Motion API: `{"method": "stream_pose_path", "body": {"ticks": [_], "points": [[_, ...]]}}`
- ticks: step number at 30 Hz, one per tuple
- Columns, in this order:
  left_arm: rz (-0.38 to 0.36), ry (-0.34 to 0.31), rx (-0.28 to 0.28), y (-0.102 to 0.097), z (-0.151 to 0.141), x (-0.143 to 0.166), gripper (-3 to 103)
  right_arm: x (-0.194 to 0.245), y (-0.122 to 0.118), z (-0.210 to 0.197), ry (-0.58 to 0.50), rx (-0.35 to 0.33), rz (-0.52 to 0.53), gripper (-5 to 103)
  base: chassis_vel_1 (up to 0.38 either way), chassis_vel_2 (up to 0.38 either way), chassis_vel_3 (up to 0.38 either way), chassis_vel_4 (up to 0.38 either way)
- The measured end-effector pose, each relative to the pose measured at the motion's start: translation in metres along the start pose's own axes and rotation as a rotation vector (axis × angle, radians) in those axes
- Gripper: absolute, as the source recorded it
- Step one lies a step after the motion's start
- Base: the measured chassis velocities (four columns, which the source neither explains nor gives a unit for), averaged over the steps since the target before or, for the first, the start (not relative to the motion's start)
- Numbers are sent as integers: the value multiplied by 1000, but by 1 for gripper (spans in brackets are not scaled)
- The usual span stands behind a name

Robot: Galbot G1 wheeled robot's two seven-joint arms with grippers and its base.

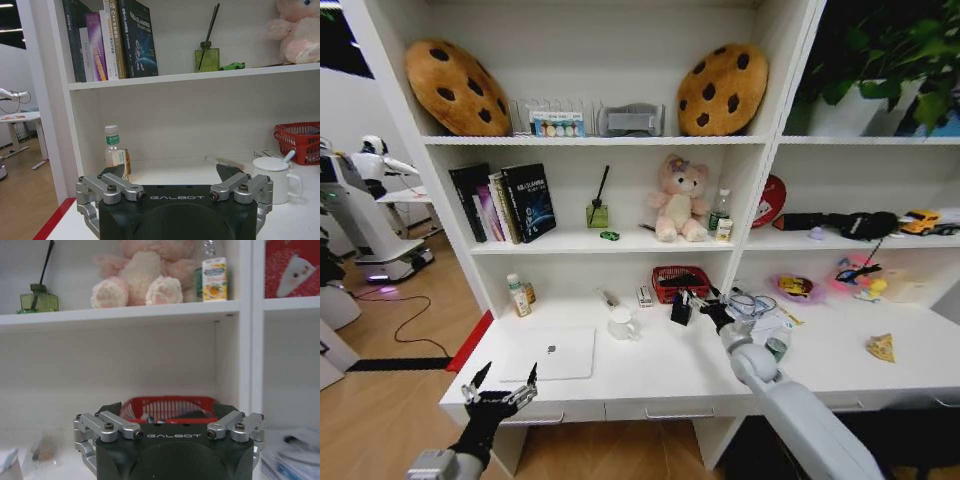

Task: Organize the objects on the table.

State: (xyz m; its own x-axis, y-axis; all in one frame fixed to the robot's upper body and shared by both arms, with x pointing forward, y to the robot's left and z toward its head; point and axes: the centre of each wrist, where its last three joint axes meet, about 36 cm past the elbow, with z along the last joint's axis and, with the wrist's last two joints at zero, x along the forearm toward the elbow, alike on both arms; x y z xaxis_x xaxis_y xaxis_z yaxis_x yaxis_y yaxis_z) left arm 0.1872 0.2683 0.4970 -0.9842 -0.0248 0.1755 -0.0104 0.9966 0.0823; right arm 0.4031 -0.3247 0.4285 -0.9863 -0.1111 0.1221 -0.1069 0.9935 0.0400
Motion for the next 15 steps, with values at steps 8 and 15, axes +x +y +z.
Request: {"method": "stream_pose_path", "body": {"ticks": [8,15], "points": [[0,0,0,0,0,0,100,134,7,14,111,-91,126,100,0,0,0,0],[0,0,0,0,0,0,100,182,18,21,111,-154,198,100,0,0,0,0]]}}
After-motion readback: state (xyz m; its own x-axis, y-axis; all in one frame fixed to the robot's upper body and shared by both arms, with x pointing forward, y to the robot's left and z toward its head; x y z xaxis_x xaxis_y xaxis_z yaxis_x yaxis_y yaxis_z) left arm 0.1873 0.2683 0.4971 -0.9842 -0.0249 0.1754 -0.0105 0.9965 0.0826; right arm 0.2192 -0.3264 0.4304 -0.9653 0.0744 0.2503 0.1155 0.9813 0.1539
